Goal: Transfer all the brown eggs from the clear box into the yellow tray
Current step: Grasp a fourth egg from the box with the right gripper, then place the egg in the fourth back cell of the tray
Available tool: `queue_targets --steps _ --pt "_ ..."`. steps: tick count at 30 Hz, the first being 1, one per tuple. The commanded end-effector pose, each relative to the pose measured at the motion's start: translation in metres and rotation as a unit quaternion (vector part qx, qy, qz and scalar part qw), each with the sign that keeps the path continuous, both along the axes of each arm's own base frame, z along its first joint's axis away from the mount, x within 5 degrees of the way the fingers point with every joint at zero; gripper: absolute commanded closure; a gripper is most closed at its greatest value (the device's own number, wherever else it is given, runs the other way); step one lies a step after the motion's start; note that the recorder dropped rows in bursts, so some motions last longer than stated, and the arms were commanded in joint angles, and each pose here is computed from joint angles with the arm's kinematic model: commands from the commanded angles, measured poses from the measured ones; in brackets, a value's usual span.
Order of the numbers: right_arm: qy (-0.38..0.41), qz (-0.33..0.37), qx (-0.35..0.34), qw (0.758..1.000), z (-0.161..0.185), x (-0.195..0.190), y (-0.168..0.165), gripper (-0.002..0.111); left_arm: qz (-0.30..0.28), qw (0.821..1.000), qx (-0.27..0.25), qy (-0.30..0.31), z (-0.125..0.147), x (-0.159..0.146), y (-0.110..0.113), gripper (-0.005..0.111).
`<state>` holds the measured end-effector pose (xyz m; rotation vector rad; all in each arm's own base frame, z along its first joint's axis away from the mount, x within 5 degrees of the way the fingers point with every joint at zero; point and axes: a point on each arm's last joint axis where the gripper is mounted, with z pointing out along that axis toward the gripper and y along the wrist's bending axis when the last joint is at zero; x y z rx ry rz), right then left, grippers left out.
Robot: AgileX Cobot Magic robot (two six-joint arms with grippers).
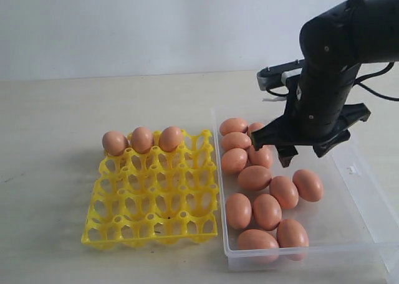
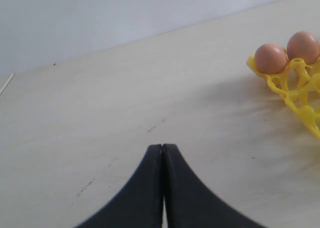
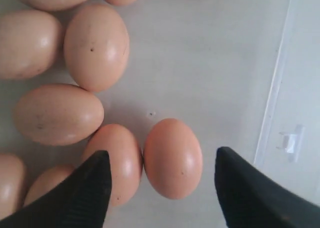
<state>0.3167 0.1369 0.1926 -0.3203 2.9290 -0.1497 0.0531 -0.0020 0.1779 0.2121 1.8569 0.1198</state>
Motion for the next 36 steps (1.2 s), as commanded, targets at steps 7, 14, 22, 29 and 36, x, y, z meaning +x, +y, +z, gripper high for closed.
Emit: queue_targets --steps 7,14,22,29,36 --pt "0.043 -0.013 -0.029 0.999 -0.039 0.008 -0.002 0.052 0.001 1.000 -0.008 -0.010 0.003 0.000 0.000 0.107" --pt "0.054 -0.026 -0.040 0.997 -0.050 0.011 -0.008 0.052 0.001 1.000 -0.008 -0.010 0.003 0.000 0.000 0.107" --pt "0.072 -0.008 -0.049 0.996 -0.059 0.011 -0.010 0.105 0.001 1.000 -0.008 -0.010 0.003 0.000 0.000 0.107" --pt "-0.190 0.039 0.157 0.968 0.025 0.029 0.022 0.108 0.001 1.000 -0.008 -0.010 0.003 0.000 0.000 0.107" --pt "-0.330 0.092 0.238 0.909 0.027 0.041 0.067 0.108 0.001 1.000 -0.008 -0.010 0.003 0.000 0.000 0.107"
